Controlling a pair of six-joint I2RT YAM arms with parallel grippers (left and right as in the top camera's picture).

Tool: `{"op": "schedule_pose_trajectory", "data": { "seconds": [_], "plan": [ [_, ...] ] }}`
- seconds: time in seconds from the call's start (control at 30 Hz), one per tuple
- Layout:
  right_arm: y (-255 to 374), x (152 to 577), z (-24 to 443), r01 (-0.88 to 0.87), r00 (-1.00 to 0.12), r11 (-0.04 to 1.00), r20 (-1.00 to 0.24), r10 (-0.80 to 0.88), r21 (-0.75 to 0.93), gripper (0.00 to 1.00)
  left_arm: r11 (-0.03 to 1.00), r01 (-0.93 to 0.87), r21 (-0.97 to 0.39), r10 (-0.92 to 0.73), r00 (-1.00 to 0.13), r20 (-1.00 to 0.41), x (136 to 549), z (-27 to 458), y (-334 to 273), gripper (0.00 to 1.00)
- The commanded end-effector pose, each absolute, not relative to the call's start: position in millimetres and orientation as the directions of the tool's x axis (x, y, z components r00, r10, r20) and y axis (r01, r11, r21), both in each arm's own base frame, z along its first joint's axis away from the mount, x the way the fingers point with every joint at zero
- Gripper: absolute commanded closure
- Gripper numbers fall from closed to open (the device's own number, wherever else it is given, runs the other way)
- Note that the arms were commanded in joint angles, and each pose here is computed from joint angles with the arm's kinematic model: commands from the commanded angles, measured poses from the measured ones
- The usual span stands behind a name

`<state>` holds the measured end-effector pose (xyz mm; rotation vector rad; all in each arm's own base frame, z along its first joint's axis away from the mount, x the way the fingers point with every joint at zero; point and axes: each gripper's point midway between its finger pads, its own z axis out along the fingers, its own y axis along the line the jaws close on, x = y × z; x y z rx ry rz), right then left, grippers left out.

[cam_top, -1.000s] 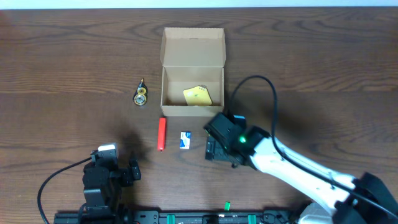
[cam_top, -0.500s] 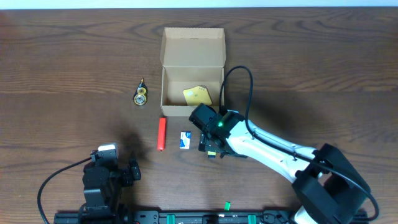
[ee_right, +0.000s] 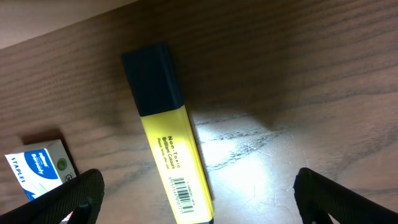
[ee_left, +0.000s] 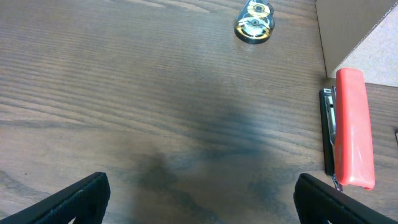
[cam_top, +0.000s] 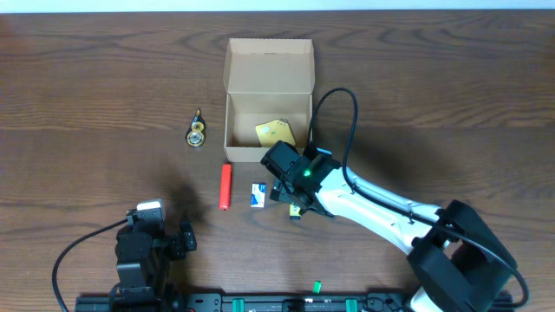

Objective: Pack container
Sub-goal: 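Move the right gripper to the yellow highlighter and grasp it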

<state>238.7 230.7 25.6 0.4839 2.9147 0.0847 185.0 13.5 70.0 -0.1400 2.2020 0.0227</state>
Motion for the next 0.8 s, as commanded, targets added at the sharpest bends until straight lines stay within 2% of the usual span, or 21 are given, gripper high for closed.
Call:
{"op": "schedule_pose_trajectory", "data": {
  "seconds": [0.0,0.3,0.5,0.77],
  "plan": [
    [231,242,21,0.352,-0.914,0.933,-0.188,0.360,0.075,0.04,0.993,-0.114,-0.026,-0.090,-0.602,-0.794,183,62,15,0.05],
    [231,231,-6,0.361,-0.925,0.932,-0.116,0.362,0.023,0.06,0.993,-0.114,-0.026,-0.090,-0.602,-0.794,183,62,15,0.05],
    [233,232,-6,0.372,-0.920,0.928,-0.118,0.373,0.032,0.27,0.993,-0.114,-0.026,-0.090,-0.602,-0.794,183,62,15,0.05],
    [233,232,-5,0.378,-0.917,0.925,-0.118,0.380,0.034,0.65,0.993,-0.114,-0.026,-0.090,-0.601,-0.794,183,63,15,0.05]
  ]
}}
